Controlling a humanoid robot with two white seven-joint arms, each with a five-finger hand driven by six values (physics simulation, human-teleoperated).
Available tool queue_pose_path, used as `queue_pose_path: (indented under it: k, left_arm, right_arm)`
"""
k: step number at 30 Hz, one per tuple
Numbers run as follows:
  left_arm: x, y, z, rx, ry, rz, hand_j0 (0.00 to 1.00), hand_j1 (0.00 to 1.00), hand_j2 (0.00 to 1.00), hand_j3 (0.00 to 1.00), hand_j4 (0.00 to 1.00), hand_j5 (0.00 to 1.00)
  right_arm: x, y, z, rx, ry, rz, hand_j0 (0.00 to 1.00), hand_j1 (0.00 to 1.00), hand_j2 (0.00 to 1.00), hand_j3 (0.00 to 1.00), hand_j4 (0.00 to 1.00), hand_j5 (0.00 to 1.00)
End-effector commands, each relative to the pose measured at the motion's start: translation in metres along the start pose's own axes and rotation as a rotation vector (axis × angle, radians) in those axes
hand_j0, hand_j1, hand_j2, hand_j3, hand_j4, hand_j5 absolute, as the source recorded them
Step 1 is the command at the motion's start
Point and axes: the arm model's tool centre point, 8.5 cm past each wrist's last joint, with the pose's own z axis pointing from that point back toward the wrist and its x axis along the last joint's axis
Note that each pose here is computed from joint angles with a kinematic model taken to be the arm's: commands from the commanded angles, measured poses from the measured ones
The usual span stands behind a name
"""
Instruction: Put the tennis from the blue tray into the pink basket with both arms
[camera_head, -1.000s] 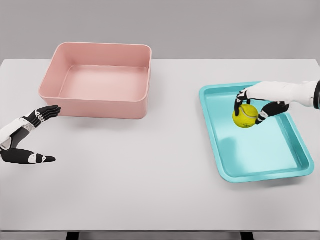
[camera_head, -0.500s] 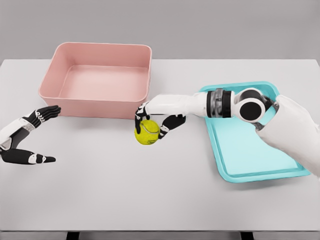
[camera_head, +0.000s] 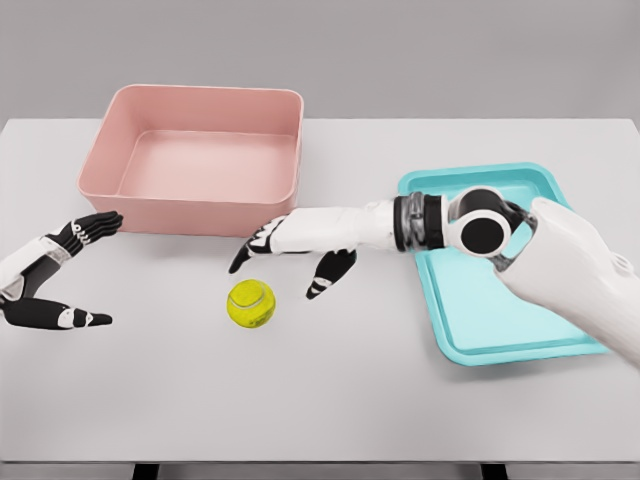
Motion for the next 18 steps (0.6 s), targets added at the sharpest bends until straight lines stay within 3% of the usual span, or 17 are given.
queue_pose_path:
  k: [1,2,4,5,6,9,15,18]
  left_arm:
    - [0.001,0.001,0.000,0.003,-0.001,0.004,1.00,1.00,1.00,1.00,1.00,1.00]
    - [0.000,0.001,0.000,0.001,0.001,0.003,1.00,1.00,1.00,1.00,1.00,1.00]
    - [0.000,-0.002,0.000,-0.007,0.003,0.005,1.00,1.00,1.00,1.00,1.00,1.00]
    - [0.000,-0.004,-0.001,-0.020,0.008,-0.010,1.00,1.00,1.00,1.00,1.00,1.00]
    - [-0.002,-0.006,-0.001,-0.032,0.014,-0.020,1.00,1.00,1.00,1.00,1.00,1.00]
    - [0.001,-0.017,-0.007,-0.060,-0.003,-0.007,1.00,1.00,1.00,1.00,1.00,1.00]
    - [0.006,-0.038,-0.015,-0.123,-0.028,0.006,1.00,1.00,1.00,1.00,1.00,1.00]
    - [0.009,-0.043,-0.019,-0.136,-0.045,0.005,1.00,1.00,1.00,1.00,1.00,1.00]
  right_arm:
    - [-0.004,-0.018,0.033,-0.058,0.027,0.030,1.00,1.00,1.00,1.00,1.00,1.00]
    - [-0.008,-0.034,0.063,-0.114,0.052,0.057,1.00,1.00,1.00,1.00,1.00,1.00]
    - [-0.012,-0.046,0.123,-0.190,0.043,0.016,1.00,1.00,1.00,1.00,1.00,1.00]
    - [-0.009,-0.056,0.156,-0.236,0.045,0.032,1.00,1.00,1.00,1.00,1.00,1.00]
    - [-0.009,-0.057,0.180,-0.250,0.069,0.058,1.00,1.00,1.00,1.00,1.00,1.00]
    - [-0.015,-0.038,0.232,-0.219,0.167,0.066,1.00,1.00,1.00,1.00,1.00,1.00]
    - [-0.019,-0.010,0.259,-0.269,0.222,0.007,1.00,1.00,1.00,1.00,1.00,1.00]
    - [-0.018,-0.010,0.264,-0.262,0.233,0.008,1.00,1.00,1.00,1.00,1.00,1.00]
